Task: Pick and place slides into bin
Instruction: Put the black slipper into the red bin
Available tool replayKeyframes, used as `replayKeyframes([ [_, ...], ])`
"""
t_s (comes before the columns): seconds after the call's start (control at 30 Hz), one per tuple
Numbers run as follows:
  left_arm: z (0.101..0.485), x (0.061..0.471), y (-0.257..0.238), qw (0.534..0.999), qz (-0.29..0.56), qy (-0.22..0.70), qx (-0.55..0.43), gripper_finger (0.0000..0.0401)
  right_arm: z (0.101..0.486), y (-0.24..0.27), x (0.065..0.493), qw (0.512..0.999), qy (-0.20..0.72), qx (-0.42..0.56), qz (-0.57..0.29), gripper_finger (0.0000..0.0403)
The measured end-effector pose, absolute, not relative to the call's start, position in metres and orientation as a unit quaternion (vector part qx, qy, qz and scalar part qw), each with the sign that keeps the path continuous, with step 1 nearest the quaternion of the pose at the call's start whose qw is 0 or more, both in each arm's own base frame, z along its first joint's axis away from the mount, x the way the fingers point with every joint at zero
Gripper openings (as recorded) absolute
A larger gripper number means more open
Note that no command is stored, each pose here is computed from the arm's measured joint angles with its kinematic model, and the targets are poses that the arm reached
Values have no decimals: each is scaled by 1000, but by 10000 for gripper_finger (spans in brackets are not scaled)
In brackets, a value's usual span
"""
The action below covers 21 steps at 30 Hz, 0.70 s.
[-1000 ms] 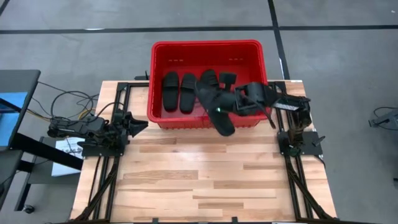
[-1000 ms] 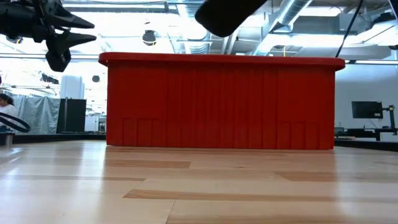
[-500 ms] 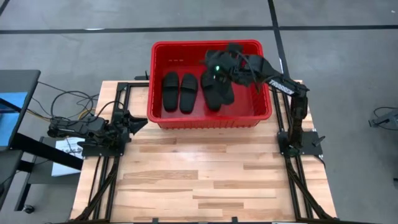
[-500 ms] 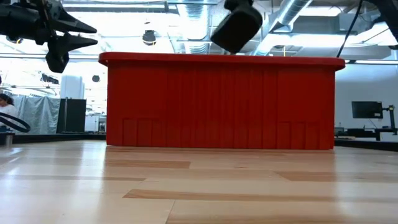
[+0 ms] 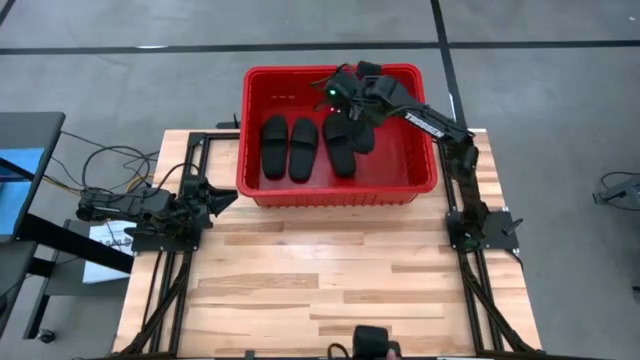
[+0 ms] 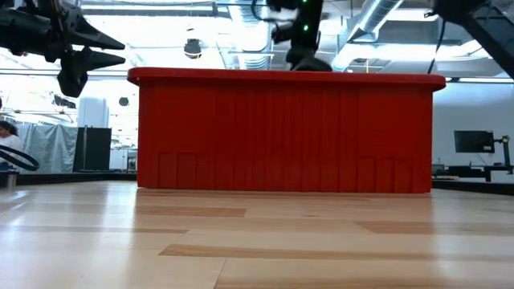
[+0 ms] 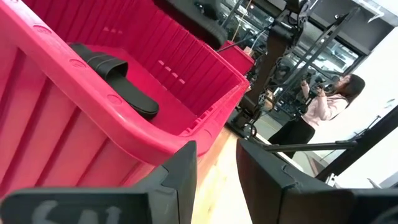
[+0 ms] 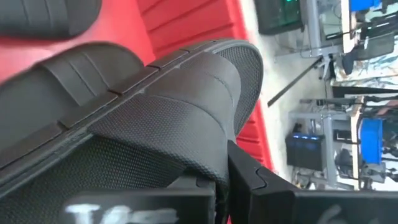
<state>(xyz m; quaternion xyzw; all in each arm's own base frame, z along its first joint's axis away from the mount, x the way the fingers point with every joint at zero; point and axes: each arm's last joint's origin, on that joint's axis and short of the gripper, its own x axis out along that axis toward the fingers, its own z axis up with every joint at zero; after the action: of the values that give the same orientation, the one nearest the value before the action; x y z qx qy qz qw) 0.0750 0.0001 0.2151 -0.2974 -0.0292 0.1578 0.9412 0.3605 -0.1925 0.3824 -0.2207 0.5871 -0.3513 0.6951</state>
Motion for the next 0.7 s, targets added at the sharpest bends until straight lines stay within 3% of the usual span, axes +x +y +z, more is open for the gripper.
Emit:
replayKeyframes([
  [0.7,214,75,0,941,158,-26,-297,103,307,-249,369,632,691,-174,-305,0],
])
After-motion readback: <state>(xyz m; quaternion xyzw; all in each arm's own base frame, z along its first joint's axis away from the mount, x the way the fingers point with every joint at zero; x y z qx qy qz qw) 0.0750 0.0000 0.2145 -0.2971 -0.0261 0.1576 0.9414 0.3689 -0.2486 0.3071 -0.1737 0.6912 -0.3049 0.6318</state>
